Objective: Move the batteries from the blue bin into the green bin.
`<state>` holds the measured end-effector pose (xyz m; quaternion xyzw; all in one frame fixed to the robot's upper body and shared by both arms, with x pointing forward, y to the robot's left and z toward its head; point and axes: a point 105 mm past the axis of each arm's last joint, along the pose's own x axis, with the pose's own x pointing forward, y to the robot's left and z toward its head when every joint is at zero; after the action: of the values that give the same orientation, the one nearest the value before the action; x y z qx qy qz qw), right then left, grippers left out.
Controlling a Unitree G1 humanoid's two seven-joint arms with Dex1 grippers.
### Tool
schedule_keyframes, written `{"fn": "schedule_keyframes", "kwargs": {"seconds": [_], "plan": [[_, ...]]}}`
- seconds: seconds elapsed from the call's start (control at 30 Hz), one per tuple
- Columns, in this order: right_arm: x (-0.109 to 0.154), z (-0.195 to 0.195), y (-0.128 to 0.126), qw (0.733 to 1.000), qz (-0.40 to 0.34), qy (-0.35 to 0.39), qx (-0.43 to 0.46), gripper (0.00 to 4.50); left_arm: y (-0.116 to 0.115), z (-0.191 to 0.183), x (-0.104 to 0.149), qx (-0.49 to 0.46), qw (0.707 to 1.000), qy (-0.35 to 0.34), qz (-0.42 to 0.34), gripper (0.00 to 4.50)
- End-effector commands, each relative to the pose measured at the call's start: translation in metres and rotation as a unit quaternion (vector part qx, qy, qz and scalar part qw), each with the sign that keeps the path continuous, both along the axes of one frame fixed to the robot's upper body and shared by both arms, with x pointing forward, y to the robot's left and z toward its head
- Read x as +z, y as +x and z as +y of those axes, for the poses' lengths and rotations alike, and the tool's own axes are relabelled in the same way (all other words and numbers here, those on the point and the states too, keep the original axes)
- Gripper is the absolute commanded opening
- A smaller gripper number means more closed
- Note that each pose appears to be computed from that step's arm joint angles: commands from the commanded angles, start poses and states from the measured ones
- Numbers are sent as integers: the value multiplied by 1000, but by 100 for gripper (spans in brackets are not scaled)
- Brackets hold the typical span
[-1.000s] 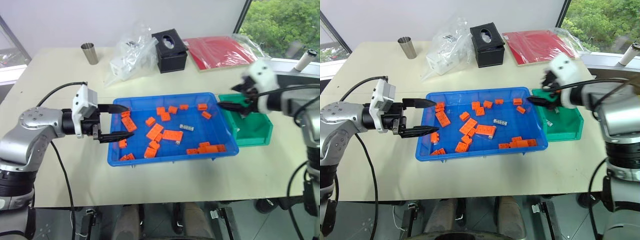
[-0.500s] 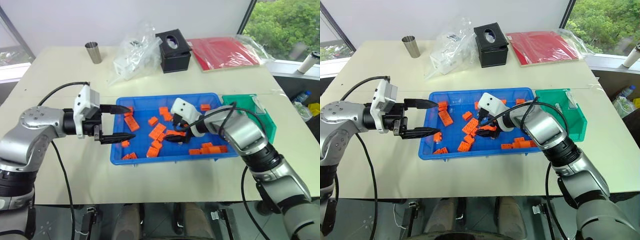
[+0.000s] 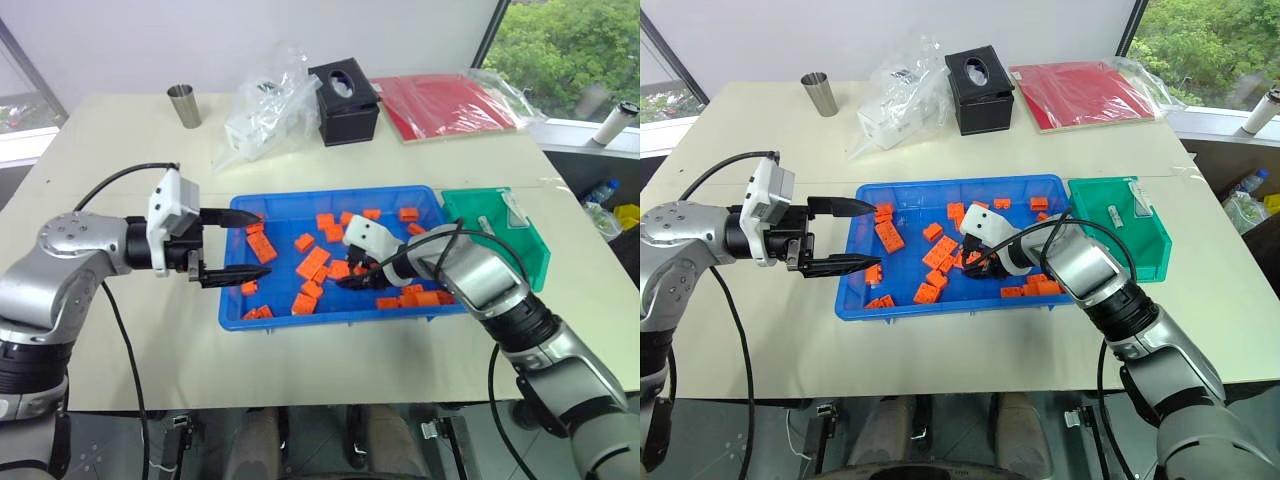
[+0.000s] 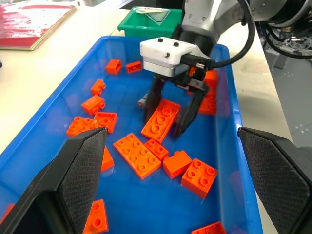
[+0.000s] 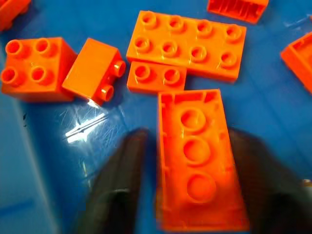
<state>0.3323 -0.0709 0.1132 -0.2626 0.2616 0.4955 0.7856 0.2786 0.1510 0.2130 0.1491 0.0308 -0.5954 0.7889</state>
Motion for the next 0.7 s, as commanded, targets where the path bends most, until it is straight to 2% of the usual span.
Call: {"fn": "schedule_keyframes", "kwargs": {"seconds": [0.03,0.23,0.37,0.47,0.57,0.7], "plan": [[14,7,3,1000,-25,8,12,123,-1,0,12,-2,1000,0,-27,450],[51,47,21,995,-74,63,24,123,2,2,13,0,1000,-1,-31,450],[58,88,21,992,-76,96,39,123,3,-1,12,-5,999,-2,-33,450],[54,105,18,992,-67,101,45,267,3,-3,12,-9,999,-4,-34,450],[58,98,22,992,-76,98,33,408,3,-4,12,-11,999,-5,-35,450],[76,57,24,991,-79,102,-16,408,2,-5,11,-14,999,-7,-34,450]]}}
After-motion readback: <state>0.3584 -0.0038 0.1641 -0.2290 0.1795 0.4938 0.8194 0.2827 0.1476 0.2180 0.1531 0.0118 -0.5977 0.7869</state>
